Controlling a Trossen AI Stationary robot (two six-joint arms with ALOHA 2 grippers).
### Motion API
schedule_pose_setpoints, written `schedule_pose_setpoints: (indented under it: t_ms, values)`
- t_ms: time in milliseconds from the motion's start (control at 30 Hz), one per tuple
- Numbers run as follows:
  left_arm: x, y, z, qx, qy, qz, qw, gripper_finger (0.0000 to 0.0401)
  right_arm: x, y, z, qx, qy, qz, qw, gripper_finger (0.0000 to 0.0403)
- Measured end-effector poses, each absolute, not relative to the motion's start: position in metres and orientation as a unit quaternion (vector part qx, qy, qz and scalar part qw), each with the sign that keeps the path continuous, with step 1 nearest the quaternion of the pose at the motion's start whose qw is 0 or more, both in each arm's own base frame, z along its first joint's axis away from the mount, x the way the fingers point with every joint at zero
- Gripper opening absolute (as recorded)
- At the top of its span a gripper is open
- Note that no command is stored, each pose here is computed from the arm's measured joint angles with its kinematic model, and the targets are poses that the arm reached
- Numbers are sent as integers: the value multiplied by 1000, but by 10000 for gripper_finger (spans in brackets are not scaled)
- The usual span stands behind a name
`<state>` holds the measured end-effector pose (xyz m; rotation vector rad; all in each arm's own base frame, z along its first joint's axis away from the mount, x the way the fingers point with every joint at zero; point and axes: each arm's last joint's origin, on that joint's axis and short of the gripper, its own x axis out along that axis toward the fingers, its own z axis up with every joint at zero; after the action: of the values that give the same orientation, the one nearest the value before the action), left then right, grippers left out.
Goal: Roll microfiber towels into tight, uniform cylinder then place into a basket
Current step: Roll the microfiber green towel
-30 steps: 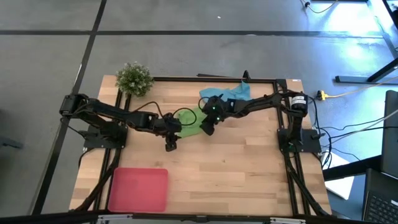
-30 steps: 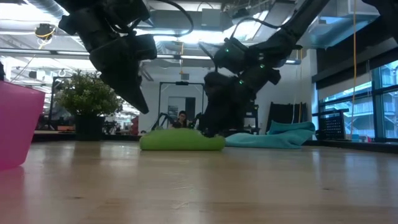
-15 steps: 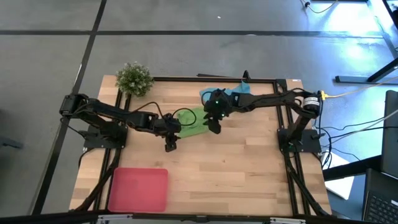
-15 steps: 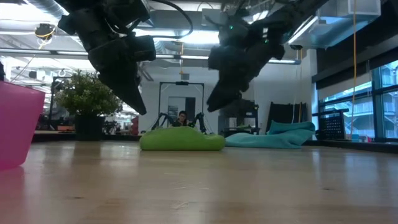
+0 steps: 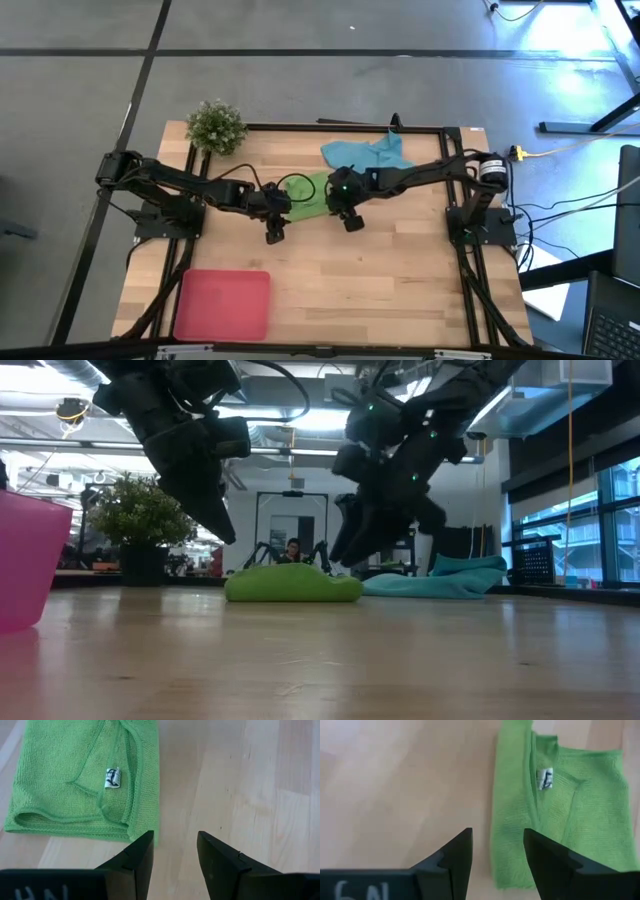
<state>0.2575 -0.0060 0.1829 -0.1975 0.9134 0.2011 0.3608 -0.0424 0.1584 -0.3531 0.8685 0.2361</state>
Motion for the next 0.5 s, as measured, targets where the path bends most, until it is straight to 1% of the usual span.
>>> schedule_pose_setpoints:
  t_ms: [133,367,500]
  values:
    - [258,-6,183,-95,439,97,888,142,366,-43,147,-171,420,114,884,178]
    - [258,-6,184,-96,436,97,890,142,371,-46,123,-188,446,73,872,178]
    - [258,-6,184,-96,436,97,890,142,371,-46,117,-187,454,74,868,178]
